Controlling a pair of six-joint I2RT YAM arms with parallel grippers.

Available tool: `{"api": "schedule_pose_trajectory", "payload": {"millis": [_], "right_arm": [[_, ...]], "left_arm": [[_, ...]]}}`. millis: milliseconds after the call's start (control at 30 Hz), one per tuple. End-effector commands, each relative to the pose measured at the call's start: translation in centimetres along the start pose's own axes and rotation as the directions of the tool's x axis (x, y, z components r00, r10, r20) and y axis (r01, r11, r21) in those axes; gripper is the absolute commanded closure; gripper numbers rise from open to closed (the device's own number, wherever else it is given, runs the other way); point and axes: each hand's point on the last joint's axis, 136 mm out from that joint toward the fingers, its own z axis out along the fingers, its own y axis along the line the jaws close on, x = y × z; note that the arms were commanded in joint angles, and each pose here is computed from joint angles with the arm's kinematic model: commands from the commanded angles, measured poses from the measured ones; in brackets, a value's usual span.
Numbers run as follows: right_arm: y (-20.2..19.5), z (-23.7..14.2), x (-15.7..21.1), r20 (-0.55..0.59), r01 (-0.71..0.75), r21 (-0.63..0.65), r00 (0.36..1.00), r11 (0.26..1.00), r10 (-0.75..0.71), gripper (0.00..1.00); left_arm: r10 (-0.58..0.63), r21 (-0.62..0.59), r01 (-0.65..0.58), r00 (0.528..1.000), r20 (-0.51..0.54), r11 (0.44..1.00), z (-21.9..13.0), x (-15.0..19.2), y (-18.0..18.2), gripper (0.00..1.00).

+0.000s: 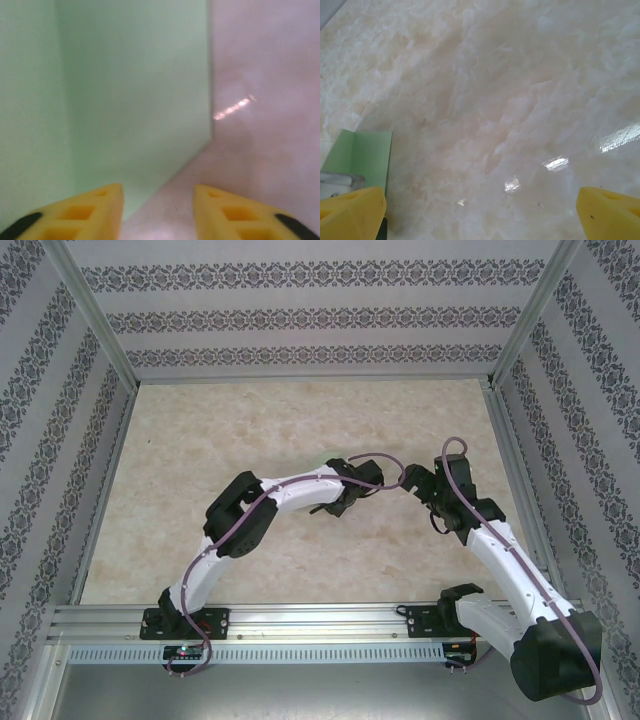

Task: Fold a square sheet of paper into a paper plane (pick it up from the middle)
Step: Turn over the paper at the center of the table.

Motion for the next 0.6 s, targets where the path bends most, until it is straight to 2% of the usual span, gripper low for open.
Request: {"api": "schedule_pose_trajectory", "payload": {"millis": [0, 133, 267, 367, 467, 567], "right_arm": [[1.2, -0.9, -1.2, 0.022, 0.011, -0.046, 1.000, 0.999, -0.010, 0.02], [2.6, -0.7, -0.8, -0.010, 0.039, -0.119, 0.999, 0.992, -0.040, 0.02], [4.5, -0.2, -0.4, -0.053, 0.061, -0.190, 0.996, 0.980, -0.072, 0.05], [6.2, 0.1, -0.1, -0.072, 0.087, -0.218, 0.992, 0.972, -0.104, 0.08], [9.1, 0.6, 0.7, -0.083, 0.133, -0.248, 0.984, 0.960, -0.158, 0.11], [12.6, 1.8, 2.4, -0.114, 0.177, -0.273, 0.970, 0.945, -0.215, 0.21]], "left_arm": [[-0.113, 0.285, 0.074, 0.986, 0.122, 0.956, -6.7, -2.5, -1.6, 0.48], [-0.224, 0.510, 0.126, 0.965, 0.137, 0.851, -10.5, -2.8, -1.2, 0.40], [-0.345, 0.622, 0.182, 0.926, 0.151, 0.761, -12.8, -3.0, 1.7, 0.32], [-0.453, 0.653, 0.258, 0.879, 0.147, 0.712, -13.0, -2.7, 5.0, 0.24], [-0.558, 0.635, 0.371, 0.822, 0.115, 0.677, -11.4, -1.7, 8.8, 0.18], [-0.638, 0.611, 0.473, 0.767, 0.069, 0.635, -9.1, 0.1, 12.0, 0.12]]}}
